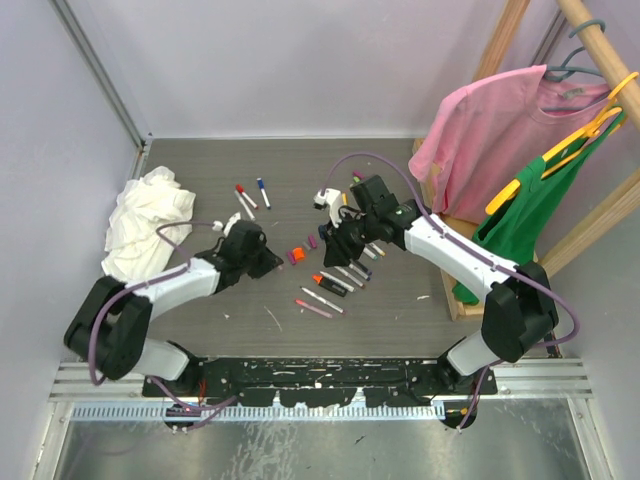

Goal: Open the pen caps
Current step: Place the pen cap at the center of the board.

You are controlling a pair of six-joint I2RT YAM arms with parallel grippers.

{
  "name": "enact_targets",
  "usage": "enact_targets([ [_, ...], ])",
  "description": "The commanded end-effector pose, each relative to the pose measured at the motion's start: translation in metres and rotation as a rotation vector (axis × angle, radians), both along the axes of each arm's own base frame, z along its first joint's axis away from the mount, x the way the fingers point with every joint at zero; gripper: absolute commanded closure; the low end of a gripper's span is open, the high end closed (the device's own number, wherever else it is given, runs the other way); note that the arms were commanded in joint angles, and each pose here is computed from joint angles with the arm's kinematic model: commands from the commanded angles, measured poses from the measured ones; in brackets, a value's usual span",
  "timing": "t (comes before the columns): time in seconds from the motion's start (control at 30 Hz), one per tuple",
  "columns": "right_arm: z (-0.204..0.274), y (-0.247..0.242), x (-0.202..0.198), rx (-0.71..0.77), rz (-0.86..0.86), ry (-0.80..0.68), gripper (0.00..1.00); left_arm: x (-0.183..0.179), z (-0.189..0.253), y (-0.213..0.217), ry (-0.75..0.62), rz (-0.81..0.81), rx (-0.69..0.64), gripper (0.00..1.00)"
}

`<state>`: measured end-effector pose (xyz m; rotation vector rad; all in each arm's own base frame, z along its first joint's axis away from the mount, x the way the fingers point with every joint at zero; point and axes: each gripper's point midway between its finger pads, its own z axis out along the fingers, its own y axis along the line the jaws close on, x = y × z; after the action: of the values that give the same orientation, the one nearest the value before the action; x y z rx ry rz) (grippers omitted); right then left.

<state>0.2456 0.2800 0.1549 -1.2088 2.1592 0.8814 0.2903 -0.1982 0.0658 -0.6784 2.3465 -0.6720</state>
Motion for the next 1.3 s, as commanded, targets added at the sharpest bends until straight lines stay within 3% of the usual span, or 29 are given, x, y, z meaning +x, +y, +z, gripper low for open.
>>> enact_targets([
  [0.0, 0.012, 0.003, -0.002, 0.043, 0.031, -0.027, 0.63, 0.011, -0.009, -0.013, 0.054, -0.038, 0.05, 1.0],
  [0.2, 0.011, 0.002, 0.0, 0.037, 0.027, -0.033, 0.63, 0.016, -0.019, -0.02, 0.081, -0.055, 0.062, 0.95],
  [0.4, 0.01, 0.002, 0.0, 0.034, 0.027, -0.033, 0.63, 0.018, -0.024, -0.02, 0.087, -0.057, 0.074, 0.83],
  [0.67, 0.011, 0.0, 0.002, 0.035, 0.02, -0.035, 0.62, 0.018, -0.025, -0.019, 0.094, -0.051, 0.082, 0.73],
  [1.03, 0.013, -0.001, 0.002, 0.045, 0.02, -0.037, 0.63, 0.029, 0.022, 0.006, -0.047, -0.026, 0.173, 0.67],
  [1.27, 0.015, -0.003, 0.003, 0.045, 0.022, -0.047, 0.62, 0.064, 0.069, 0.021, -0.28, -0.148, 0.186, 0.38],
])
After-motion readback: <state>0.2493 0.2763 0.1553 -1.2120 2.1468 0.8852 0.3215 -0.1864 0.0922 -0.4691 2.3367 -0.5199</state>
